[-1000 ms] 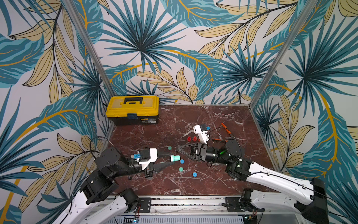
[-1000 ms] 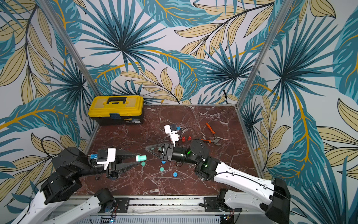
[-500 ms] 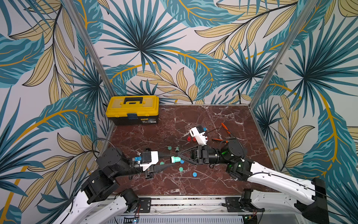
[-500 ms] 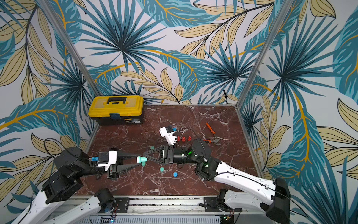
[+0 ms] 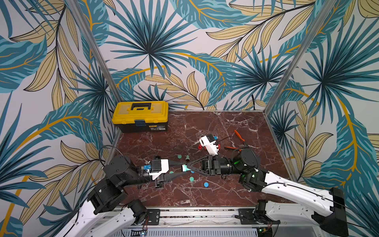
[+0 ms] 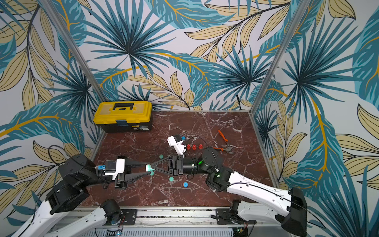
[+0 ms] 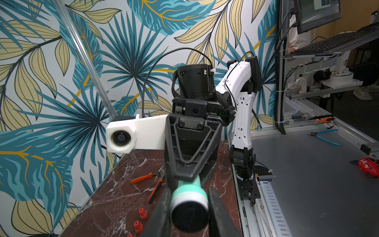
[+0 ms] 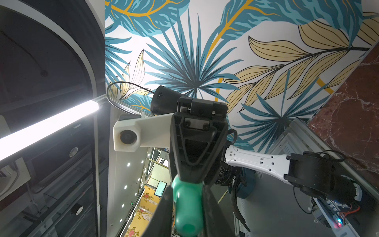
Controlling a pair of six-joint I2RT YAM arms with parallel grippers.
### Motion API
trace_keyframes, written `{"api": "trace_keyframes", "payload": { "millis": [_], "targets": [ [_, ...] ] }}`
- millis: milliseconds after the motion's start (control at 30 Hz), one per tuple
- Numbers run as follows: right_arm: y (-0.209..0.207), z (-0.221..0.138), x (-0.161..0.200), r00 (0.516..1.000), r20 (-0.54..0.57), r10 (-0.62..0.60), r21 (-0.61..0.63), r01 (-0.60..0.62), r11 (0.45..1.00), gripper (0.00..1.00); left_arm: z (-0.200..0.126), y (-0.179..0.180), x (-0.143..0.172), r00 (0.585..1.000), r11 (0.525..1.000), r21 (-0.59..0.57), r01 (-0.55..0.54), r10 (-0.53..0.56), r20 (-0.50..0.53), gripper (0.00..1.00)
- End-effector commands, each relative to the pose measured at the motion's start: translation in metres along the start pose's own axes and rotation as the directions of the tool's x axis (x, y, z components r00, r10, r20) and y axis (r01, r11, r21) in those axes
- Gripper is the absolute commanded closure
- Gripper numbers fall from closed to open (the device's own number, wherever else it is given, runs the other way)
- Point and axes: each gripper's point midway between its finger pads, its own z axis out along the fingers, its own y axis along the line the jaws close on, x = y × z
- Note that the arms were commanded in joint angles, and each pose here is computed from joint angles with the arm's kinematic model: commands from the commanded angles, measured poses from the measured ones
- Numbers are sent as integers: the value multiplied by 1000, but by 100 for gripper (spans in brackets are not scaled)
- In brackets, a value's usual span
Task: Close the stamp cap
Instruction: Pick up the stamp from the center of the board, then close the cover of the stamp.
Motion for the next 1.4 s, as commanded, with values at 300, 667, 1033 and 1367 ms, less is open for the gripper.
{"api": "trace_keyframes", "payload": {
  "millis": [300, 667, 1033, 1367],
  "targets": [
    [13, 1, 2, 1000, -3, -17, -51, 16, 999, 88, 2, 8, 5, 1000, 999, -38, -3, 3, -13, 73],
    [-40, -28, -12, 971, 68, -231, 331, 196, 923, 90, -10, 53, 35, 987, 938, -331, 99, -135, -87, 25],
    [-164, -65, -17, 974, -61, -218, 800, 178, 573, 94, -41, 102, 84, 898, 806, -503, 313, -423, -119, 23],
    [-257, -87, 0, 979, -181, -98, 930, 203, 307, 94, -106, 163, 130, 754, 539, -629, 561, -646, 118, 23]
  ]
}}
